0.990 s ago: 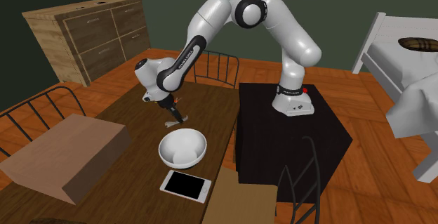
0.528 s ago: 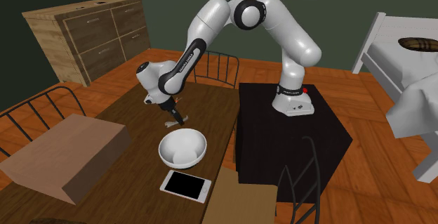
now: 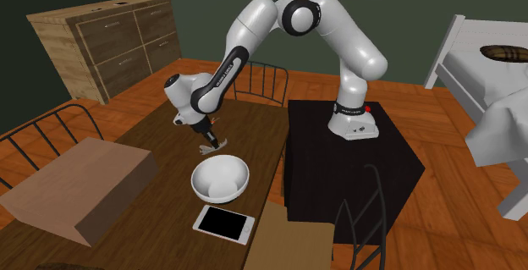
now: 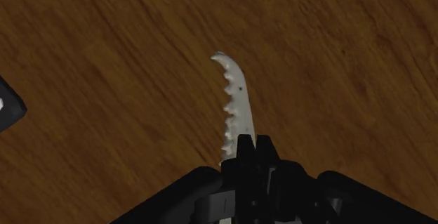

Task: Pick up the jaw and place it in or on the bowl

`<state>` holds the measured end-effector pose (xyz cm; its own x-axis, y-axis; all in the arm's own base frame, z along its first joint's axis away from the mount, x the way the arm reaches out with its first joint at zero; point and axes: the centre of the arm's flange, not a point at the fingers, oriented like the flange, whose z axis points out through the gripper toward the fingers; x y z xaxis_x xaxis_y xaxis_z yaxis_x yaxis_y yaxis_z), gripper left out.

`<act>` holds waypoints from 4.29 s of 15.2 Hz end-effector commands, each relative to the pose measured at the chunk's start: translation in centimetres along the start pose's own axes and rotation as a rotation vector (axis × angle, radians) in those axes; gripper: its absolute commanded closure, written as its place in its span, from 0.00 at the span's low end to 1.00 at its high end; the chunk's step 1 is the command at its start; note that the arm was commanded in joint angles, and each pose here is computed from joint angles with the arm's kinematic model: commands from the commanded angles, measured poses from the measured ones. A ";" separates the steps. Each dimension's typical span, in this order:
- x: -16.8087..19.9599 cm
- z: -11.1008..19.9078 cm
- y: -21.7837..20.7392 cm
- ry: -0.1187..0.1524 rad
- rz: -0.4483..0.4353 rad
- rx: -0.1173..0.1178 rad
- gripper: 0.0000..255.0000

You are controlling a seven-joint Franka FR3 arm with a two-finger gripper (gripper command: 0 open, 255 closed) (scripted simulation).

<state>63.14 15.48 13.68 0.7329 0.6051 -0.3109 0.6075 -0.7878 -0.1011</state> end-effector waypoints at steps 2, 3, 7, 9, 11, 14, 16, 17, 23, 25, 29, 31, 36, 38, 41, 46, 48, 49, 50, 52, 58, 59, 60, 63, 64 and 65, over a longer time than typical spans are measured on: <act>0.0 0.2 -0.1 -0.003 -0.002 0.002 1.00; -0.1 0.3 -0.1 -0.003 -0.002 0.002 1.00; 0.5 -0.9 0.5 0.013 0.019 0.016 0.00; 1.6 -2.9 1.9 0.038 0.058 0.047 0.00; 2.4 -4.4 3.0 0.058 0.090 0.071 0.00; 2.5 -2.8 2.9 0.058 0.090 0.071 0.00; 2.6 -1.8 2.8 0.058 0.090 0.071 0.00; 2.6 -1.3 2.8 0.058 0.090 0.071 0.00; 2.7 -0.4 2.7 0.058 0.090 0.071 0.00; 2.7 -0.4 2.7 0.058 0.090 0.071 0.00; 2.7 -0.4 2.7 0.058 0.090 0.071 1.00; 2.7 -0.4 2.7 0.058 0.090 0.071 1.00; 2.7 -0.4 2.7 0.058 0.090 0.071 1.00; 2.4 -1.4 2.6 0.058 0.090 0.071 1.00; 1.9 -2.9 2.4 0.058 0.090 0.071 1.00; 1.0 -5.4 2.2 0.058 0.090 0.071 1.00; 0.7 -6.4 2.1 0.058 0.090 0.071 1.00; 0.5 -6.9 2.0 0.058 0.090 0.071 1.00; 0.4 -7.4 2.0 0.058 0.090 0.071 1.00; 0.1 -8.4 1.9 0.058 0.090 0.071 1.00; 0.4 -8.7 2.0 0.095 0.077 0.061 0.00; 0.9 -7.9 2.1 0.132 0.065 0.051 0.00; 1.4 -7.1 2.2 0.168 0.052 0.041 0.00; 3.2 -5.0 2.7 0.279 0.015 0.012 0.00; 3.6 -4.6 2.7 0.301 0.008 0.006 0.00; 3.7 -4.1 2.7 0.301 0.008 0.006 0.00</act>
<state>68.69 15.98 16.54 0.7978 0.6018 -0.0367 0.5953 -0.7959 -0.1101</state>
